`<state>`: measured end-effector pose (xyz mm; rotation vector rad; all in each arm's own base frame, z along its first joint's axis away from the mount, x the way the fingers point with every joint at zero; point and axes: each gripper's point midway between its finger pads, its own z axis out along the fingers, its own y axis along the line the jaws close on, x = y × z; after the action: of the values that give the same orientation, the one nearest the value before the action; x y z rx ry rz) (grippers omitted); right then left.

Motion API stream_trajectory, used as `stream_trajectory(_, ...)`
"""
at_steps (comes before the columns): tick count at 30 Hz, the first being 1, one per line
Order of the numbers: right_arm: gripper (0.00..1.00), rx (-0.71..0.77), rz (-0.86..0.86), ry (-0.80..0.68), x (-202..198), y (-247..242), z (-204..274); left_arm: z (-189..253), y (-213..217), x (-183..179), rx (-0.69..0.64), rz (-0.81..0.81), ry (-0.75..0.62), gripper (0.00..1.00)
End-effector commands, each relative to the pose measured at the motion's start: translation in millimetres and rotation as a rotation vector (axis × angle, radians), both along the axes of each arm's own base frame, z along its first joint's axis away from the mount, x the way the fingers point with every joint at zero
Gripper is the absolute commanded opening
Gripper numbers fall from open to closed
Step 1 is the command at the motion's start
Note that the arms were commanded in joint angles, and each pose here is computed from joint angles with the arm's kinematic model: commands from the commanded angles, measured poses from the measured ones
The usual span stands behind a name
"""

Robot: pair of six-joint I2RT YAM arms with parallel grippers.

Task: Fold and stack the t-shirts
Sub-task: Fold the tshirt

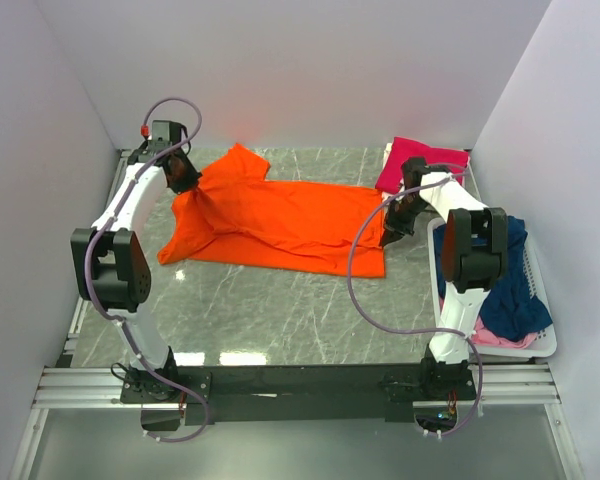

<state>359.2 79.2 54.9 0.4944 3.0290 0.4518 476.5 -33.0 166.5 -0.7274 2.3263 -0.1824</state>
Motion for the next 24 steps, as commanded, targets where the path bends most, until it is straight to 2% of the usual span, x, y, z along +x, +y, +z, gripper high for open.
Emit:
stream_trajectory(1, 0.00, -0.015, -0.003, -0.028, 11.3, -7.1, 4.0, 24.4, 0.1, 20.2, 0.004, 0.014, -0.098, 0.00)
stream_trajectory(24, 0.00, -0.019, -0.007, -0.013, 24.7, -9.0, -5.2, -12.1, -2.0, 54.3, 0.024, -0.014, -0.042, 0.00)
